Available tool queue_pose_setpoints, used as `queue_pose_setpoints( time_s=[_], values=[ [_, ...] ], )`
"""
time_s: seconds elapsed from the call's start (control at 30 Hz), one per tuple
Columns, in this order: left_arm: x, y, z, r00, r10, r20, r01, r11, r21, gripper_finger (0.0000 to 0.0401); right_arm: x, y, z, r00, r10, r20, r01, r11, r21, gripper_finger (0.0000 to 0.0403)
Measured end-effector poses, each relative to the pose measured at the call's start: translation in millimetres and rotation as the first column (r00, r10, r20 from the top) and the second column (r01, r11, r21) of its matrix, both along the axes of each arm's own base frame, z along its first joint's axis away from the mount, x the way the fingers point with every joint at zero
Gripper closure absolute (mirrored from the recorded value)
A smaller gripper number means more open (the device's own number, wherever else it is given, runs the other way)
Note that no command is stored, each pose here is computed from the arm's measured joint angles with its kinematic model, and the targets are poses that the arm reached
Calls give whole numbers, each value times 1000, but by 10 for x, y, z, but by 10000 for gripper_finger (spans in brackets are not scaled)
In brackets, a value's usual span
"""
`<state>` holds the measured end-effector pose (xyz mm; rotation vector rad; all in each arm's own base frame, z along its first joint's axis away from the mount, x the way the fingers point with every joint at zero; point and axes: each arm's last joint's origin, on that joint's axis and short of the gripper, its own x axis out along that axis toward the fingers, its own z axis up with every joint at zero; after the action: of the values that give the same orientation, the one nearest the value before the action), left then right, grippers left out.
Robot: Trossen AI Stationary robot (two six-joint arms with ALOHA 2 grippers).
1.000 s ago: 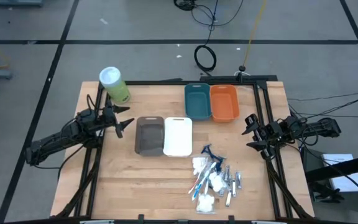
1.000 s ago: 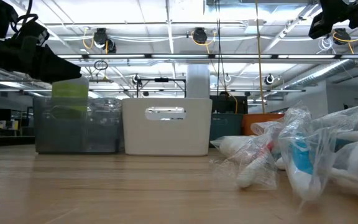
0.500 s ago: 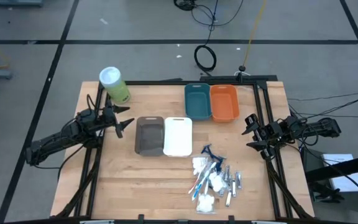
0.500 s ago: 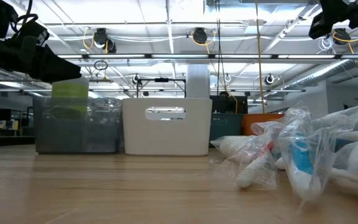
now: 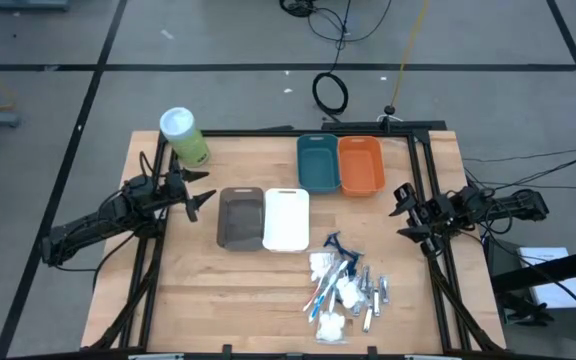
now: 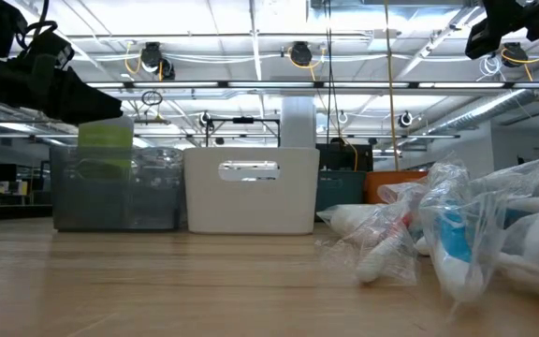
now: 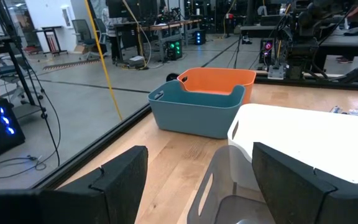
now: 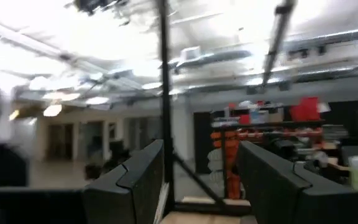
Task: Pick & Place Travel size toiletries
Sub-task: Put the blue razor into the black bin
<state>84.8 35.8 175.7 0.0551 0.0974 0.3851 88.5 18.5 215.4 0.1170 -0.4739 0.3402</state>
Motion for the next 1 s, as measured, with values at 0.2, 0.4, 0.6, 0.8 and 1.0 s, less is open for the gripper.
queue_pose_setpoints(
  time_s=[0.2,0.4,0.6,0.8,1.0],
  values=[
    [0,0,0,1000,0,0,0,1000,0,116,155,46,-90,986,-62,-152,70,996,49,211],
    [0,0,1,1000,0,1,0,1000,1,116,464,239,149,902,-144,-408,153,988,-11,198],
    [0,0,2,1000,0,2,0,1000,1,116,809,447,196,552,-380,-742,338,916,-218,176],
    [0,0,2,1000,0,2,0,1000,1,116,1148,631,-26,289,-350,-891,338,908,-247,174],
    [0,0,1,1000,0,1,0,1000,1,116,1273,706,-430,88,-337,-937,327,899,-292,195]
  ],
)
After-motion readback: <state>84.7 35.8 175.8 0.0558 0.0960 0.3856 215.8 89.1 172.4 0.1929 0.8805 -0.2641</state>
